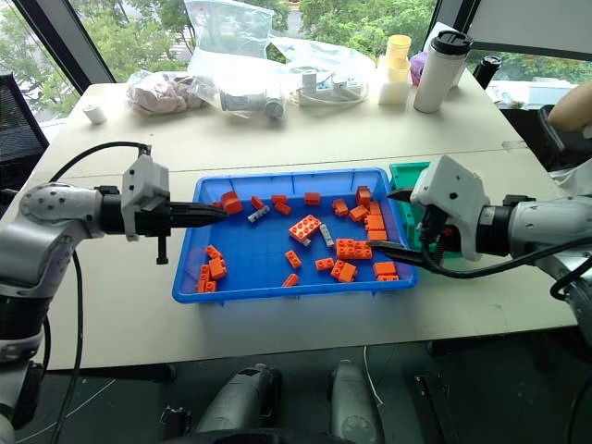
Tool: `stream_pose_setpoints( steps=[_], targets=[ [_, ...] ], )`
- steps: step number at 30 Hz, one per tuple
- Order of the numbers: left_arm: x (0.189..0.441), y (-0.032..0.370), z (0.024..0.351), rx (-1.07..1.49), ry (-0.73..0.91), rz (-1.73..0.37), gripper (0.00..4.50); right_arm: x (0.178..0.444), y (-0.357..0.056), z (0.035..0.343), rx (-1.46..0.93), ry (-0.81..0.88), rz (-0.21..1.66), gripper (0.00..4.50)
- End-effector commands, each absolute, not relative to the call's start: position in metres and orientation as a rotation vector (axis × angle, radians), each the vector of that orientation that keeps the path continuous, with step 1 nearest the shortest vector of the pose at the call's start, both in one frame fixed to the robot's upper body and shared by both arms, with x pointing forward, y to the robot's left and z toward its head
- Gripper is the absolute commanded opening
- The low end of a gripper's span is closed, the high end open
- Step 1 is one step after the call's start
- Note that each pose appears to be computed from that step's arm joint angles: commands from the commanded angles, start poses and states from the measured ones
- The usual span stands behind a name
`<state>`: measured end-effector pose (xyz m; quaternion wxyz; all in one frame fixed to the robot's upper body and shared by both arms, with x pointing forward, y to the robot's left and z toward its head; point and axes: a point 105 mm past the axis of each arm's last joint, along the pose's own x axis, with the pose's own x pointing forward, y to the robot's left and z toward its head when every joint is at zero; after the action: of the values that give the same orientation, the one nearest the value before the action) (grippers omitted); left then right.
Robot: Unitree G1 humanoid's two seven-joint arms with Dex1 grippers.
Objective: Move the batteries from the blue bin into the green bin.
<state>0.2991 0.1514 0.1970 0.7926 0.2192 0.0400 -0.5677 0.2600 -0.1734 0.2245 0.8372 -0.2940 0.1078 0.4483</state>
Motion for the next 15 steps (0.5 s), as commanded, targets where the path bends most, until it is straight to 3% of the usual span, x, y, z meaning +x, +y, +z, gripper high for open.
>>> stream_pose_setpoints(
  steps=[1, 15],
  targets=[
    [0.295, 0.154, 0.213, 0.497, 0.039, -1.203, 0.0, 0.26, -0.165, 0.231, -0.642, 0.182, 0.982, 4.41],
    [0.291, 0.154, 0.222, 0.468, 0.022, -1.182, 0.0, 0.267, -0.153, 0.225, -0.644, 0.172, 1.046, 4.41]
  ],
)
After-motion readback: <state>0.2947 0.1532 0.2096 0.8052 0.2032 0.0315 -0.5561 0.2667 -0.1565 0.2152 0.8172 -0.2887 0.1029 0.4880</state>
